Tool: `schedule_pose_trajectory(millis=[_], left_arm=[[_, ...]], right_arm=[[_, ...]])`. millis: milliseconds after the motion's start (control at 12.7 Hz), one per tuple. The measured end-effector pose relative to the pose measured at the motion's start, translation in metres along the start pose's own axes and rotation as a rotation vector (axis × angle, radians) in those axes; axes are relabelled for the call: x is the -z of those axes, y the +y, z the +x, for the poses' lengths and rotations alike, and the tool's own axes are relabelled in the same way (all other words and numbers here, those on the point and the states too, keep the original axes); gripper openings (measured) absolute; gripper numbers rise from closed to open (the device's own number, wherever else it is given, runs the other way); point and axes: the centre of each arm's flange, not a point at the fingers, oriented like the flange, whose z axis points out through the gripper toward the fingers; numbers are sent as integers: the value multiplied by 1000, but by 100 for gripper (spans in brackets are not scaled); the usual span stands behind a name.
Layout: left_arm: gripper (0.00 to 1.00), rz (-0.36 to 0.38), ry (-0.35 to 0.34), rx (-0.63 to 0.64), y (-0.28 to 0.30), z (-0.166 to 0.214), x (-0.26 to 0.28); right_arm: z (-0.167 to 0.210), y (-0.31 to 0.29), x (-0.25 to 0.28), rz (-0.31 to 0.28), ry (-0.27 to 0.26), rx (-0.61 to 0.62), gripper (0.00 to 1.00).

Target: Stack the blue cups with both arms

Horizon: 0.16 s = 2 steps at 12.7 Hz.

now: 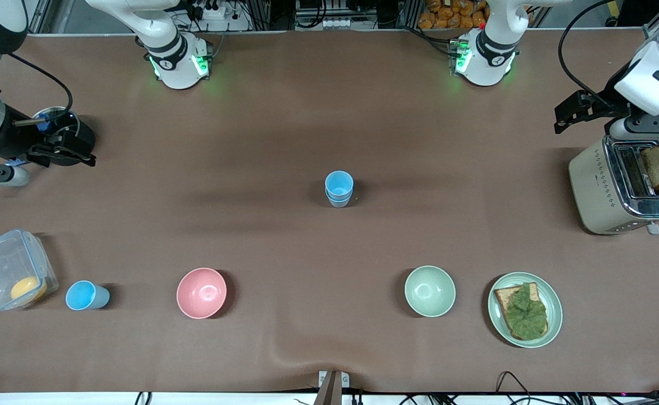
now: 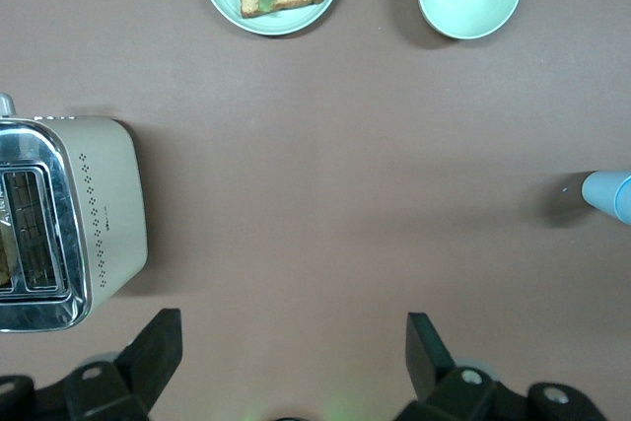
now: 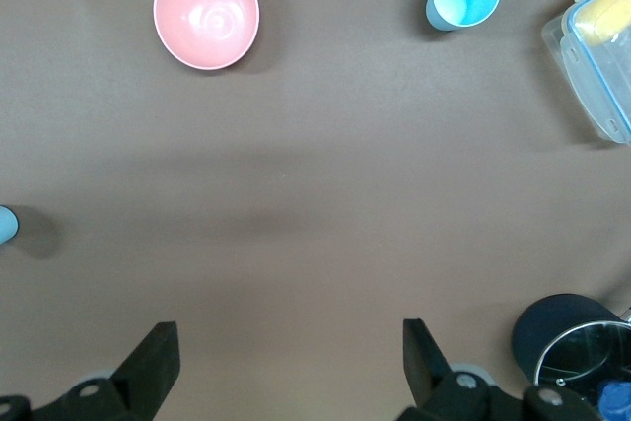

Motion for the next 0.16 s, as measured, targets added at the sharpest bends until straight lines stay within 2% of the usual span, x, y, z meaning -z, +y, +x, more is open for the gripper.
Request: schedule_pose_trajectory(millis=[158], left_arm=[[100,0,-6,6,-2,-1,0]], right_arm=[[0,0,0,0,0,0,100]])
